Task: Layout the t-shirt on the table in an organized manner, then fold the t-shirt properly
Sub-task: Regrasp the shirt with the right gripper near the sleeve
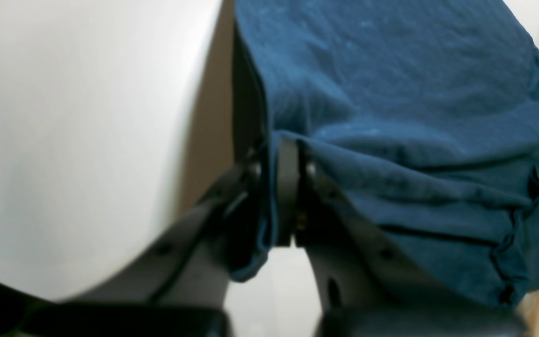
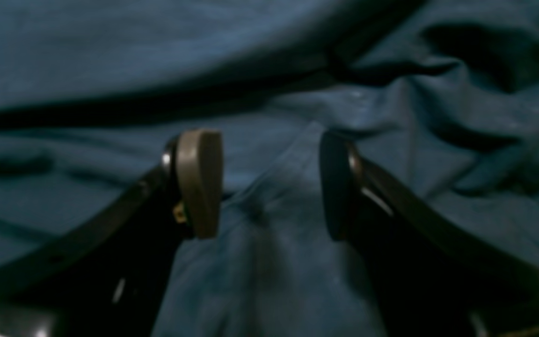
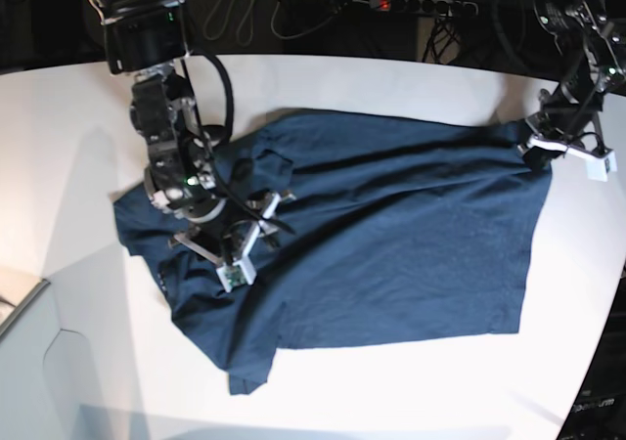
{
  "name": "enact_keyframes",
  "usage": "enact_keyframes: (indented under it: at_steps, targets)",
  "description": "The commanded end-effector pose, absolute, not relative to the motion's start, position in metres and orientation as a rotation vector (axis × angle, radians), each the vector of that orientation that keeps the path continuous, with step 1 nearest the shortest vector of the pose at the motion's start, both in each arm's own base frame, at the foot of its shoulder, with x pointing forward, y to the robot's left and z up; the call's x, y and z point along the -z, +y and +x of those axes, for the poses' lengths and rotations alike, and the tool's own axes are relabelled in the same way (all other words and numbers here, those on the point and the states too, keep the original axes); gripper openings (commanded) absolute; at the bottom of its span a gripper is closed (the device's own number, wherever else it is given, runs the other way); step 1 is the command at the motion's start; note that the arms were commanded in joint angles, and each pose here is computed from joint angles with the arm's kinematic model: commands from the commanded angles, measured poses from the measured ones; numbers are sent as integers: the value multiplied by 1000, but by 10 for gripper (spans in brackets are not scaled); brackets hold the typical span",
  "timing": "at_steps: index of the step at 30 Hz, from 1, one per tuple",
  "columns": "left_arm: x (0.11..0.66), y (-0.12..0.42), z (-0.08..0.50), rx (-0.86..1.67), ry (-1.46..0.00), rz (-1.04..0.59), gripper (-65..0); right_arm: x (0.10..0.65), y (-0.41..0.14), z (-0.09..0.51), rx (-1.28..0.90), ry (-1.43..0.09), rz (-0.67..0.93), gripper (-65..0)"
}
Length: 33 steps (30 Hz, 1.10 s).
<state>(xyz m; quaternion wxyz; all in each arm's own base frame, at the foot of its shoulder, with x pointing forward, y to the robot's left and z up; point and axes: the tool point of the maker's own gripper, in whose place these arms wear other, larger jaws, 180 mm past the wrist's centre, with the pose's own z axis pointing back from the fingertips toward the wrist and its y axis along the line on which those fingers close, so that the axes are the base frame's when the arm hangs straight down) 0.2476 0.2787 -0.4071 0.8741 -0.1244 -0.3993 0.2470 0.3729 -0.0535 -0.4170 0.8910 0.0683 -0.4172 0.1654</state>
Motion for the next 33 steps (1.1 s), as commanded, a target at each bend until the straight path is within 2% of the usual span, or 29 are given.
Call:
enact_keyframes:
  at_steps: [1,33]
  targets:
    - [396,284,254,-502,-874,-256,-650,405,-55,386,-315,-910,129,-316]
    - [399,277,254,-515,-872,-273,-650,431,-61,383,-284,-840,111,-324]
